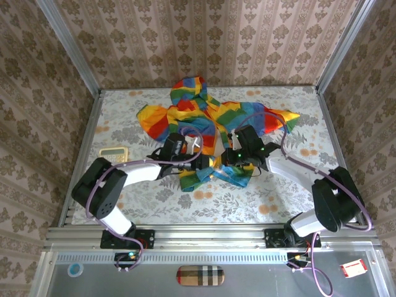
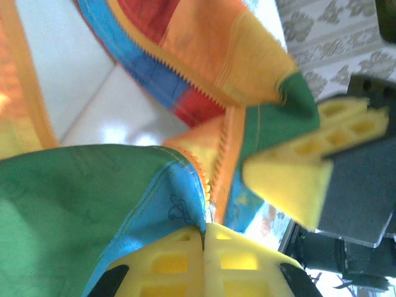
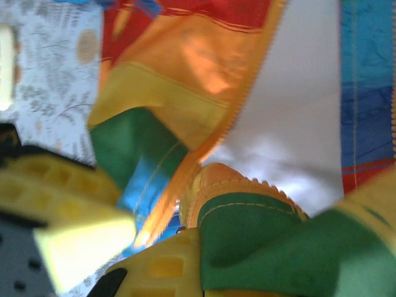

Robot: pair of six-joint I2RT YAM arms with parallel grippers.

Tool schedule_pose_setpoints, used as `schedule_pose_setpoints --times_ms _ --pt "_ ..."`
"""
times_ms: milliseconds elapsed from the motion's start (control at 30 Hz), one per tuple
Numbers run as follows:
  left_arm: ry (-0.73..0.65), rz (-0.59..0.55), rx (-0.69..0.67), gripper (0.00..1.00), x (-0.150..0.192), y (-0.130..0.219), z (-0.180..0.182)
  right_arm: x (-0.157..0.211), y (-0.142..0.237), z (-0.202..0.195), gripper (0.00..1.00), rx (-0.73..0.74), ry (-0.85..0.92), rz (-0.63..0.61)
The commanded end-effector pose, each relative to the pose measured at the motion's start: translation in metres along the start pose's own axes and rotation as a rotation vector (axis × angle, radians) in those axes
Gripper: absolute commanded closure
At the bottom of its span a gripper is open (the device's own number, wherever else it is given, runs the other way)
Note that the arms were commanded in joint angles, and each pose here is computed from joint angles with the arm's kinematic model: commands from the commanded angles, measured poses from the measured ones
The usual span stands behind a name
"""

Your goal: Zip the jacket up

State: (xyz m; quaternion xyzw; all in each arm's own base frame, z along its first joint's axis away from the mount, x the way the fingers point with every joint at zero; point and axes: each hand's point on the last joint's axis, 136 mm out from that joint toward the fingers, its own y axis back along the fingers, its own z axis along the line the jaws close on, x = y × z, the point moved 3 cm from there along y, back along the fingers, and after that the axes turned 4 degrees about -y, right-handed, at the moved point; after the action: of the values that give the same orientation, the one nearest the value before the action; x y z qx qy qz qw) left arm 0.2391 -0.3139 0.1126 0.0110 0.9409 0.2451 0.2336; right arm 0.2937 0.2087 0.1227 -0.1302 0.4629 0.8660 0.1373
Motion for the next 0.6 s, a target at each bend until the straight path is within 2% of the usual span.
schedule_pose_setpoints --times_ms 0,100,333,567 --pt "0.007 0.062 -0.016 1.00 0.019 -0.018 0.009 0.014 -0.013 -0.017 1.00 0.019 -0.098 0.062" --pt "0.039 0.073 -0.012 1.00 0.025 -0.026 0.017 0.017 -0.021 -0.020 0.97 0.008 -0.137 0.073" --pt "0.059 0.095 -0.026 1.00 0.030 -0.034 0.027 0.030 -0.030 -0.028 0.80 0.007 -0.225 0.082" --pt "0.091 0.112 -0.036 1.00 0.037 -0.038 0.037 0.040 -0.036 -0.033 0.73 0.038 -0.238 0.070"
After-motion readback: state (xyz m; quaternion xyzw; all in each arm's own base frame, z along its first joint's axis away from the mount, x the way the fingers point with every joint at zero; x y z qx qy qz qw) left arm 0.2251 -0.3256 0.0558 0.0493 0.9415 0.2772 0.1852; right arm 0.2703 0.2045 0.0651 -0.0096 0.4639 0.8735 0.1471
